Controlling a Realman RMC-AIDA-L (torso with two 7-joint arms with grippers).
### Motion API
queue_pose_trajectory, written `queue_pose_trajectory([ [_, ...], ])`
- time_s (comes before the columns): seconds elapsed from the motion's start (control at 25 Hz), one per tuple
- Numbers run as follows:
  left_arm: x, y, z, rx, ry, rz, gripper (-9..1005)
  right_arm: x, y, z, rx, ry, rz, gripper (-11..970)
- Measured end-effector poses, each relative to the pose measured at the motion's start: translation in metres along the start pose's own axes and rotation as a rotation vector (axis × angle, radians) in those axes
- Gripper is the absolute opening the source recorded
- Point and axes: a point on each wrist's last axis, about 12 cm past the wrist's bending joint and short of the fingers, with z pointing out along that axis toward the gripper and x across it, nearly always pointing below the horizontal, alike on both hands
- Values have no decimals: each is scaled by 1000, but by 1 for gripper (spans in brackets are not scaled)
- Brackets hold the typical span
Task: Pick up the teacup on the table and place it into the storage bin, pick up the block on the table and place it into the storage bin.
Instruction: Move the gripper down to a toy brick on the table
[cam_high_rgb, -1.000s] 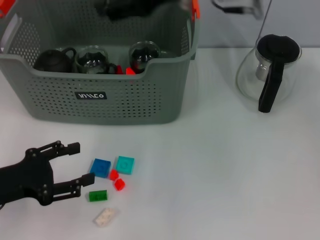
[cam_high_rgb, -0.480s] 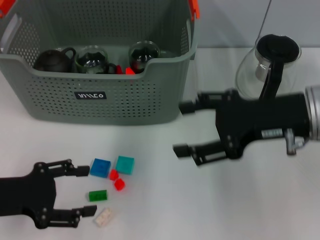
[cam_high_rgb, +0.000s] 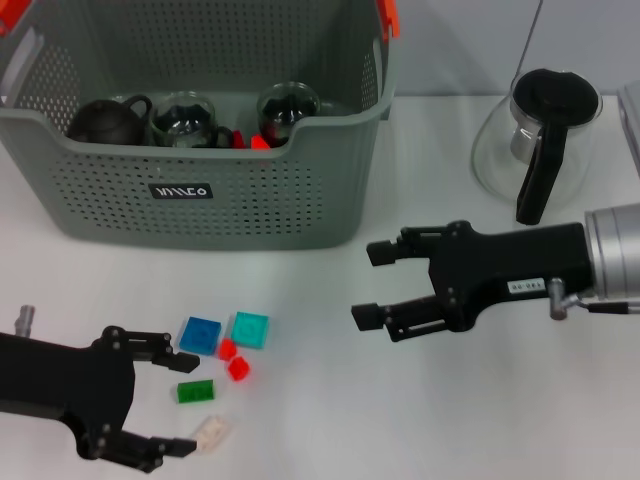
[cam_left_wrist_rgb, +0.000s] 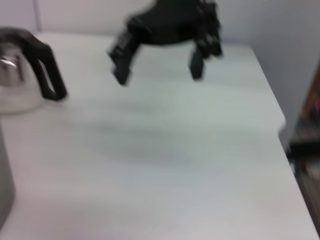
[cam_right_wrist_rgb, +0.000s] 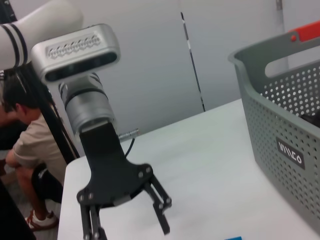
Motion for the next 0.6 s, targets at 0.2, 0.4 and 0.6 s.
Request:
queue_pose_trajectory([
  [0.2, -23, 8, 5, 56, 123, 116, 823, -4, -4, 5, -8, -5, 33, 899],
  [0.4, -48, 13, 20, 142, 241, 212, 818, -1, -6, 8, -9, -2, 62, 902],
  [0.6, -69, 21, 41, 188, 365, 328, 812, 4, -5, 8, -14, -1, 95, 902],
])
